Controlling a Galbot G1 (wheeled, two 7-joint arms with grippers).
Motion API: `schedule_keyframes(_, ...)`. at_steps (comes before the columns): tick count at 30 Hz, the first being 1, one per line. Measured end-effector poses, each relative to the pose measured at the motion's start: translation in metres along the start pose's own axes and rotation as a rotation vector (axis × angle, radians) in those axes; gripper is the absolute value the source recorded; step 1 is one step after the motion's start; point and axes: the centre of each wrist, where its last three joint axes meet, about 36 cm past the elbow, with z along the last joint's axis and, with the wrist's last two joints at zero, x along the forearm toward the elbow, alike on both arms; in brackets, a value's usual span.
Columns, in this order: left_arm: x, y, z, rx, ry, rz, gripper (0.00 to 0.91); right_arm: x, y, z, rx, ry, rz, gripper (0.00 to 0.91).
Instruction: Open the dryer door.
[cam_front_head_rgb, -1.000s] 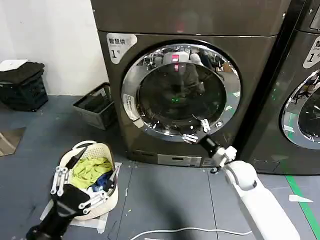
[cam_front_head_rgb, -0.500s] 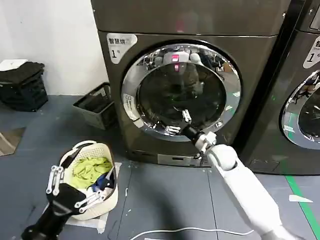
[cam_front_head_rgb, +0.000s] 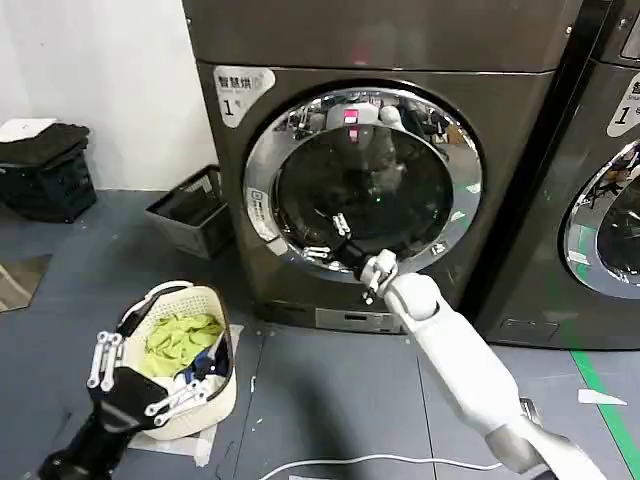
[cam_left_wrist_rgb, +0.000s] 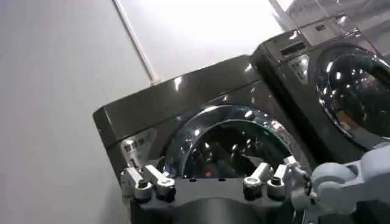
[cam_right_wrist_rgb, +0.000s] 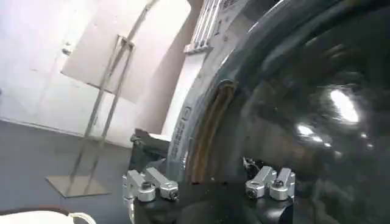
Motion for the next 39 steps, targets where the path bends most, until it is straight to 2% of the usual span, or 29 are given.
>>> schedule_keyframes(11, 0.002, 0.001, 0.0, -0.001, 0.004, -0.002, 0.907, -0.023, 0.0, 0.003, -0.009, 0.005, -0.028, 0.907)
schedule_keyframes(39, 0.003, 0.004, -0.001, -0.003, 0.003, -0.011, 0.907, -0.055, 0.013, -0.007, 0.004, 0.001, -0.204, 0.907)
